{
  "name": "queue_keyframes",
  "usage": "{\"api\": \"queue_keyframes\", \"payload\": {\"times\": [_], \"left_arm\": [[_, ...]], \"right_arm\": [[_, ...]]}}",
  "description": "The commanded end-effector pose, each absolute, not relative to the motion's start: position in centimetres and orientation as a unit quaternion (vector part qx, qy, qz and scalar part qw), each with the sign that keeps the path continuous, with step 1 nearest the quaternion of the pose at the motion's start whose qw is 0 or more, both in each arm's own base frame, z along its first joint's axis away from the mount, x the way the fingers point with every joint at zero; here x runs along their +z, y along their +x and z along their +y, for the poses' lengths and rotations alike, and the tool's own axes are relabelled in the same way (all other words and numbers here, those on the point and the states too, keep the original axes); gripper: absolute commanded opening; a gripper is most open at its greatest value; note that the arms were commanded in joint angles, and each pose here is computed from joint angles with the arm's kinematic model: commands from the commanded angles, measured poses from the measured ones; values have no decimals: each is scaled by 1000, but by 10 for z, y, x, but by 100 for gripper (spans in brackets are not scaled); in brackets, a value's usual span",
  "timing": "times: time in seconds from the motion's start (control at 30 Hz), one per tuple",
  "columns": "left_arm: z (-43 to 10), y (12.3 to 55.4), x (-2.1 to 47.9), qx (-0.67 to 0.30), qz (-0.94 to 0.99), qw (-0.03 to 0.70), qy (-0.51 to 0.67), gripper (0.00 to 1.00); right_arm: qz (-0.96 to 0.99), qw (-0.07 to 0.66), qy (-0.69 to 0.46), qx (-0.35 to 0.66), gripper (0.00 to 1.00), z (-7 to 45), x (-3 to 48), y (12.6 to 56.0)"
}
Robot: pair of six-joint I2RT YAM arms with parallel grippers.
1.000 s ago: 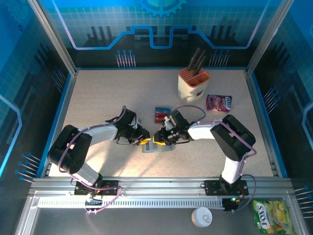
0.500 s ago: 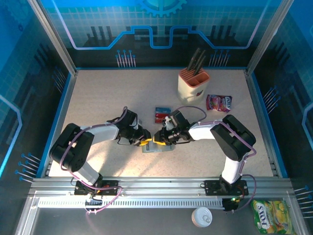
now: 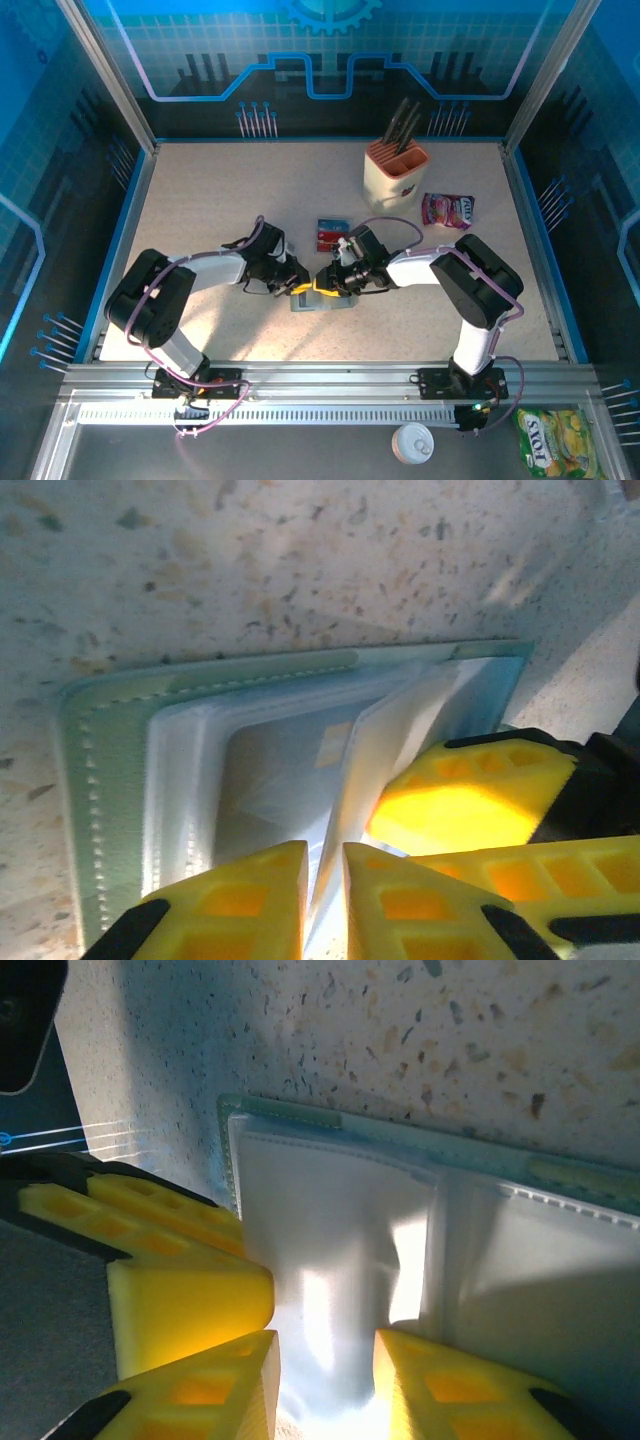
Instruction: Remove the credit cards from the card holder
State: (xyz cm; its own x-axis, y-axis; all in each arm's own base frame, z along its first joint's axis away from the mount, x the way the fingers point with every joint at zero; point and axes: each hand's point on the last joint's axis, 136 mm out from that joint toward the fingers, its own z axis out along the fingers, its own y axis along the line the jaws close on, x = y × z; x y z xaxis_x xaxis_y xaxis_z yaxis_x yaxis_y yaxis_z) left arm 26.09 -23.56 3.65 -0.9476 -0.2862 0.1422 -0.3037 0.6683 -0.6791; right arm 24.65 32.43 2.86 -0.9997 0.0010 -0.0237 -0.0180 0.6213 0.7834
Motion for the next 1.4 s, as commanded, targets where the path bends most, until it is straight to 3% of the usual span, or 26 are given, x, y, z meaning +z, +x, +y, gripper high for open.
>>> {"api": "queue_keyframes", "payload": {"times": [0.0,0.53,1.13,1.37], "left_arm": [[-244,262,49,387,-908,18,158,17],[-259,262,58,386,-910,16,148,20],[-307,264,42,381,-916,44,120,19],[-319,266,44,384,-916,50,104,26]], "right_arm": [[912,6,18,411,32,309,15,245],[911,100,29,399,33,266,76,270],[913,122,50,385,34,222,84,264],[914,126,56,382,34,218,82,260]]}}
